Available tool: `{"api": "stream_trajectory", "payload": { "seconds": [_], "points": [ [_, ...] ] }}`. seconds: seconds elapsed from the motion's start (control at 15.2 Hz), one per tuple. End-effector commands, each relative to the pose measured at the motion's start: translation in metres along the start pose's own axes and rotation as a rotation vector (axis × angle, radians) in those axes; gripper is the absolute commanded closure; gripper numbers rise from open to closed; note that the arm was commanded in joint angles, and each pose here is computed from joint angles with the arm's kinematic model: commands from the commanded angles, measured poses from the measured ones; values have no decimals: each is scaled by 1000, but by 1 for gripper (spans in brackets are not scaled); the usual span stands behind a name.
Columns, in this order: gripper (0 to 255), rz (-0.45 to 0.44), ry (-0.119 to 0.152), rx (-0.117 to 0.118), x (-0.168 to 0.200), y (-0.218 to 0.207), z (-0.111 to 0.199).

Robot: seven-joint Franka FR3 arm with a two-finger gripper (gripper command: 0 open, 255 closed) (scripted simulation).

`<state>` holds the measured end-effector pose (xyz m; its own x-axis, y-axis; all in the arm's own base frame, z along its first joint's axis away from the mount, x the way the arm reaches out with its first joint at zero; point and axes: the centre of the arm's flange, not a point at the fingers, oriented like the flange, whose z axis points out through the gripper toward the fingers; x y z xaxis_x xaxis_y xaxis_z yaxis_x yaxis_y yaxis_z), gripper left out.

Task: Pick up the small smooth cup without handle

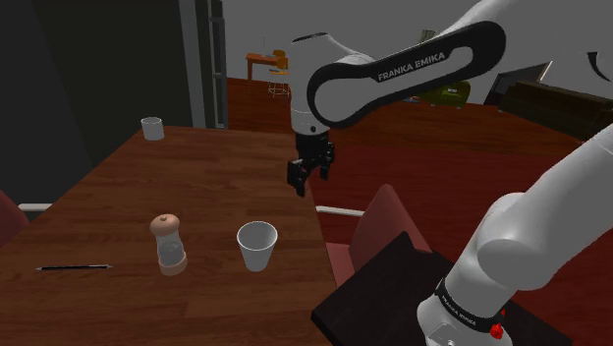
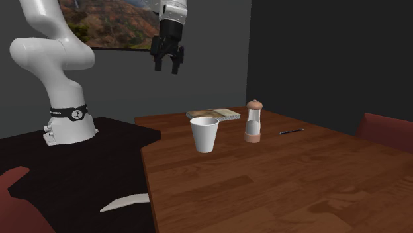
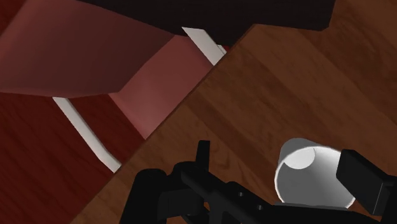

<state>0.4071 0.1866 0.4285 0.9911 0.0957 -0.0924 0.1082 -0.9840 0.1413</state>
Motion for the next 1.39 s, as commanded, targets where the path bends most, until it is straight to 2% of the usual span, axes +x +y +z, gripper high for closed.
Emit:
{"api": "stream_trajectory", "payload": {
  "seconds": [0.0, 1.12, 1.32],
  "points": [
    [0, 5, -4, -5, 17, -18, 17],
    [0, 32, -37, -62, 127, -175, 149],
    [0, 32, -37, -62, 128, -177, 164]
  ]
}}
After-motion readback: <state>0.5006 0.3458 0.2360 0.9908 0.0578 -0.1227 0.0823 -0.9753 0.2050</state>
